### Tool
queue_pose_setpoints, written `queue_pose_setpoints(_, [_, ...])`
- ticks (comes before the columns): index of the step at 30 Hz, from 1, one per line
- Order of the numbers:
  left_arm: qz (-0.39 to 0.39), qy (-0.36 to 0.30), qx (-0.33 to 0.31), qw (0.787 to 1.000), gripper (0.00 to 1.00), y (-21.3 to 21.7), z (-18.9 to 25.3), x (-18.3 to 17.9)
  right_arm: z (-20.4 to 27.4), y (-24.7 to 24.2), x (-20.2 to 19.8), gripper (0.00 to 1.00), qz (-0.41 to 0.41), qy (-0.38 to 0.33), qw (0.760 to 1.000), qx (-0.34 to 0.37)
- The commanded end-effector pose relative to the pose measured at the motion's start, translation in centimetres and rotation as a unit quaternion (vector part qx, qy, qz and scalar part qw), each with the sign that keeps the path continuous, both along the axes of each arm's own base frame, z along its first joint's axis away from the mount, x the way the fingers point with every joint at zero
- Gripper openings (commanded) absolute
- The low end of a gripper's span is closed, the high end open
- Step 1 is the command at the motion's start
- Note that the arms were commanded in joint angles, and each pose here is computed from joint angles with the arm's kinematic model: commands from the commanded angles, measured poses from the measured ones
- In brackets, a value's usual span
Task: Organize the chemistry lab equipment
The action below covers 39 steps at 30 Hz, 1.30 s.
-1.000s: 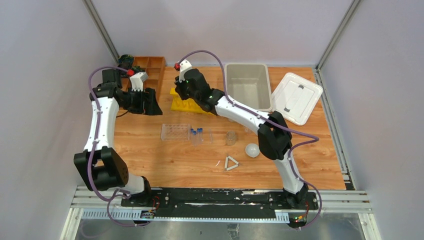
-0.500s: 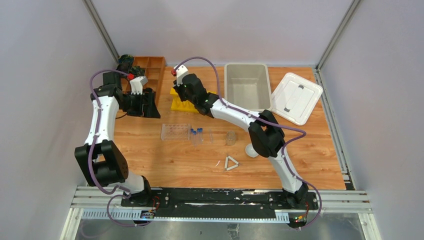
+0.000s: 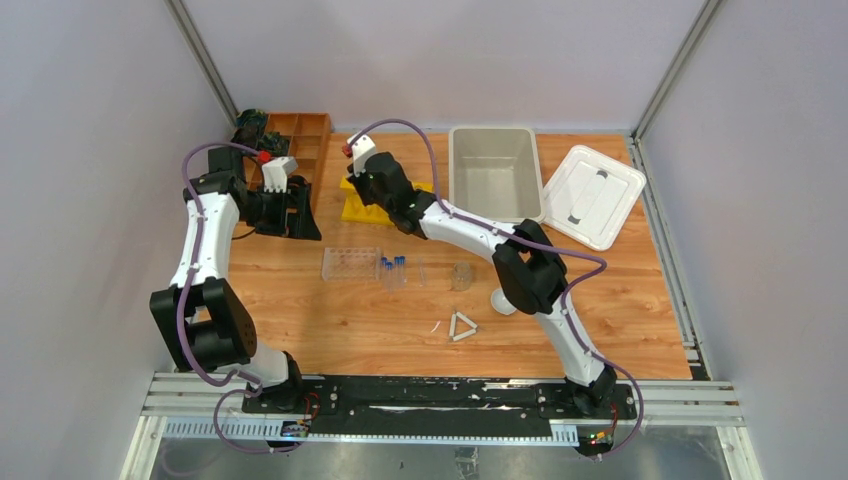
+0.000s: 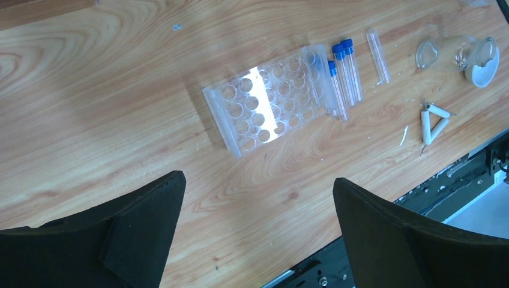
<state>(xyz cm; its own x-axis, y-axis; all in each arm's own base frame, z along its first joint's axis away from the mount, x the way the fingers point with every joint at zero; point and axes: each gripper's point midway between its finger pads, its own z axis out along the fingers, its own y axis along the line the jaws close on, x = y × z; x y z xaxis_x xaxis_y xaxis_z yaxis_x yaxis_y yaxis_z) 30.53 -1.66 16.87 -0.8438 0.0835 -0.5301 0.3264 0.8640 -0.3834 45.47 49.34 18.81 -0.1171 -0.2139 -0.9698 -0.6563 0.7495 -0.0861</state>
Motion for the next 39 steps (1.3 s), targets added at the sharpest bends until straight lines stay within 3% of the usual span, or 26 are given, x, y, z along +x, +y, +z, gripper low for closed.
queue_pose_setpoints(1, [-0.004, -0.004, -0.003, 1.0, 1.0, 0.2, -0.1, 0.1, -1.9, -0.2, 0.4, 0.0, -0.006, 0.001, 1.0, -0.01])
queue_pose_setpoints(23, [-0.004, -0.004, 0.006, 1.0, 1.0, 0.5, -0.3, 0.0, -5.0, -0.2, 0.3, 0.0, 0.003, 0.018, 1.0, -0.024])
queue_pose_setpoints(39, [-0.001, -0.015, 0.017, 1.0, 1.0, 0.8, 0.3, 0.0, -6.0, 0.4, -2.0, 0.0, 0.054, 0.049, 0.997, -0.018])
